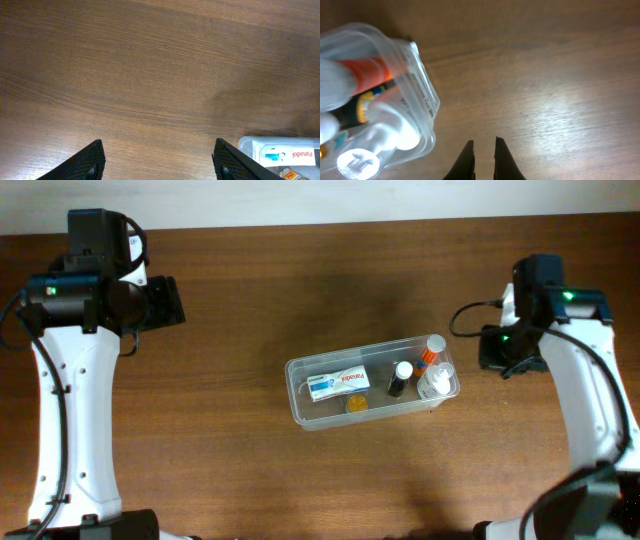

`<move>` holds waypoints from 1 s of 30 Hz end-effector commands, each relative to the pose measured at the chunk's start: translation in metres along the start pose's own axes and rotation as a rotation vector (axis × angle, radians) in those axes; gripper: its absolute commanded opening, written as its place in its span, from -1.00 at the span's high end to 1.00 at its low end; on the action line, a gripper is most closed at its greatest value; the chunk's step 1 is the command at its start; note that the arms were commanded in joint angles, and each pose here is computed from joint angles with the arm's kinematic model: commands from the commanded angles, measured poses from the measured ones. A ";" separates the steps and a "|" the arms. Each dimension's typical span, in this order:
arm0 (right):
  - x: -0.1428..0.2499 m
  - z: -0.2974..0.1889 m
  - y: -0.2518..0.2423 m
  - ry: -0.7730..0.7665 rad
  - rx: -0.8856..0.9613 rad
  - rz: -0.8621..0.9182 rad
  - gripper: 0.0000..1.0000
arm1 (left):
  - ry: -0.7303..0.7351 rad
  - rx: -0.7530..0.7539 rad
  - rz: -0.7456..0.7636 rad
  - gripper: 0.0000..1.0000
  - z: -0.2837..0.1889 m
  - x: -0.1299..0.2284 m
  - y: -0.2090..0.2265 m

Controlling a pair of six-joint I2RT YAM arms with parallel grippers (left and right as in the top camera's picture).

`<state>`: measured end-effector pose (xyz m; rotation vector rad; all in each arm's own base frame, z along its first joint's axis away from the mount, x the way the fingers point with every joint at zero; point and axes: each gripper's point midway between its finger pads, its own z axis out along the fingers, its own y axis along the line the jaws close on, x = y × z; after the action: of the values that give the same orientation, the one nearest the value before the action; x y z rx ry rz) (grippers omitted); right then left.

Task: Pack container

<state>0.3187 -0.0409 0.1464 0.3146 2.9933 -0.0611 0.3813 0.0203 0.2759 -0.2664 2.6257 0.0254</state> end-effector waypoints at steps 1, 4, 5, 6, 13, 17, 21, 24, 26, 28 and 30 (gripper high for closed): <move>0.006 0.027 0.005 0.090 -0.017 0.000 0.86 | -0.002 0.003 -0.014 -0.40 -0.002 -0.001 0.000; 0.007 0.045 0.013 0.145 -0.053 0.000 0.86 | -0.001 0.003 -0.014 -0.39 -0.002 0.000 0.000; 0.007 0.047 0.014 0.152 -0.063 -0.002 0.86 | -0.001 0.003 -0.014 -0.40 -0.002 0.000 0.000; 0.008 0.051 0.020 0.163 -0.097 -0.024 0.88 | -0.001 0.003 -0.014 -0.40 -0.002 0.000 0.000; 0.011 0.052 0.048 0.185 -0.270 -0.106 0.85 | 0.002 0.003 -0.013 -0.40 -0.002 0.001 0.000; 0.017 0.051 0.053 0.208 -0.301 -0.105 0.86 | 0.003 0.003 -0.013 -0.39 -0.002 0.001 0.000; 0.024 0.054 0.057 0.233 -0.329 -0.100 0.86 | 0.008 0.002 -0.013 -0.39 -0.002 0.002 0.000; 0.030 0.056 0.061 0.250 -0.358 -0.107 0.85 | 0.010 0.001 -0.013 -0.39 -0.002 0.002 0.000; 0.032 0.055 0.067 0.250 -0.395 -0.132 0.85 | 0.010 0.001 -0.013 -0.40 -0.002 0.002 0.000; 0.032 0.055 0.067 0.250 -0.395 -0.132 0.85 | 0.010 0.001 -0.013 -0.39 -0.002 0.002 0.000; 0.032 0.055 0.067 0.250 -0.396 -0.132 0.85 | 0.010 0.001 -0.013 -0.40 -0.002 0.002 0.000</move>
<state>0.3108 0.0174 0.0864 0.1115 3.1736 0.4941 0.3780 0.0202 0.2742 -0.2709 2.6405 0.0261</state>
